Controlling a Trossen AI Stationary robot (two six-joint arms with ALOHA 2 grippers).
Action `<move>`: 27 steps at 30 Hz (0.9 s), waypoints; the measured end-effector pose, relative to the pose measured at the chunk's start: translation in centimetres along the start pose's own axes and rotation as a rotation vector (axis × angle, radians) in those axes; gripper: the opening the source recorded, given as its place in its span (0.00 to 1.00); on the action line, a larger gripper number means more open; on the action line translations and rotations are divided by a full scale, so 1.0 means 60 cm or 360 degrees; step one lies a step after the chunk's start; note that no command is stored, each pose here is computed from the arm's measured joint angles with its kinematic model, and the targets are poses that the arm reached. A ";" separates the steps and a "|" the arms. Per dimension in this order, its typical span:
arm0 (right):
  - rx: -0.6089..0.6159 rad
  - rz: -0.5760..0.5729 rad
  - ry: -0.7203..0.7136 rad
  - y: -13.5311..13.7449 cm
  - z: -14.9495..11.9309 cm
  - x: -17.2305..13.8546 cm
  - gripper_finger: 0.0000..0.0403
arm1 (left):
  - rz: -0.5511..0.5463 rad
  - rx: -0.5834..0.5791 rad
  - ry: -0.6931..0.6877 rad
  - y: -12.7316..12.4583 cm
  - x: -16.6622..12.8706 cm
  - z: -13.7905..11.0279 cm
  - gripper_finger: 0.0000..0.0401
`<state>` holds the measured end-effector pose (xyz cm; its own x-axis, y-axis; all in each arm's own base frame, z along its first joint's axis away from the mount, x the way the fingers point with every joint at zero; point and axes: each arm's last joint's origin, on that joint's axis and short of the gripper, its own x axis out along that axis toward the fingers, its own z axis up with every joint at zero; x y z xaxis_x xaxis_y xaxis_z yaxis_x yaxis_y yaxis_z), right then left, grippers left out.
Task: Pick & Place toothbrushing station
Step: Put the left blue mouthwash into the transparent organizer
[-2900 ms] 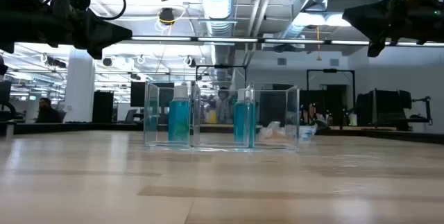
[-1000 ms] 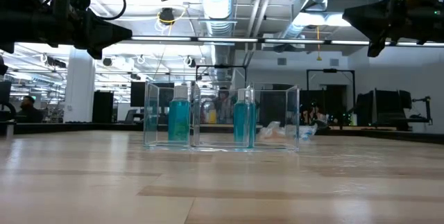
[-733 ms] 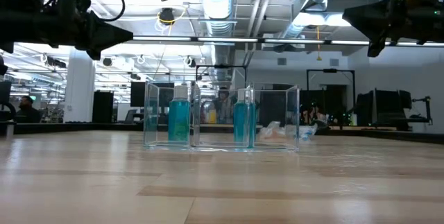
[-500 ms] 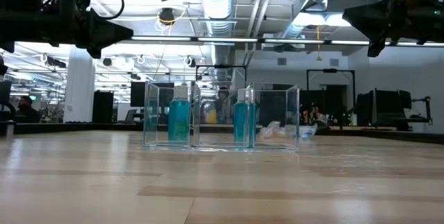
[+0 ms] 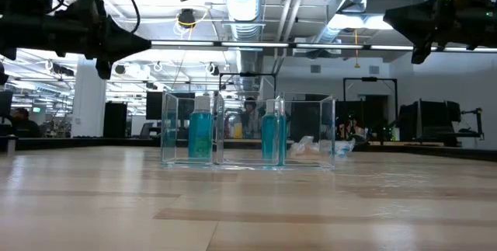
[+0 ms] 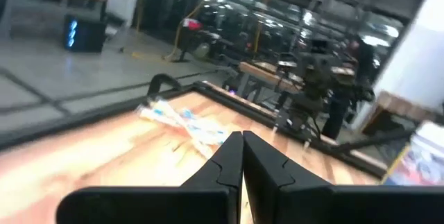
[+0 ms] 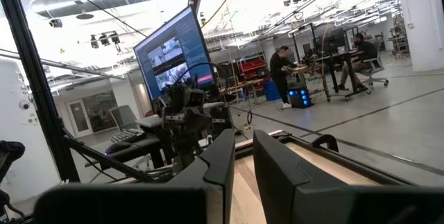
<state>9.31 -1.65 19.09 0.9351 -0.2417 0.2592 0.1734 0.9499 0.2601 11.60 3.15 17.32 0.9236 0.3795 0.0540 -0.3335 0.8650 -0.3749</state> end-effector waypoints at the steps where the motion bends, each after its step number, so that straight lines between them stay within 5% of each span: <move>1: -0.0010 0.0000 -0.0001 0.000 0.000 0.000 0.12 | 0.0007 -0.0018 -0.0004 0.000 0.001 0.000 0.01; 5: -0.0143 -0.0003 -0.0010 0.000 0.001 0.000 0.12 | -0.0024 -0.0128 -0.0059 -0.002 0.001 0.006 0.01; 27: -0.0009 -0.0153 -0.0370 0.001 0.034 -0.004 0.12 | 0.0033 -0.0186 -0.0222 -0.004 0.001 0.019 0.01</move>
<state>8.46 -1.97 20.93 0.8180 -0.3696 0.4409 0.2604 0.9212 0.2890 11.52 3.35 18.46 0.8789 0.4457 0.1702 -0.3203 0.8156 -0.4819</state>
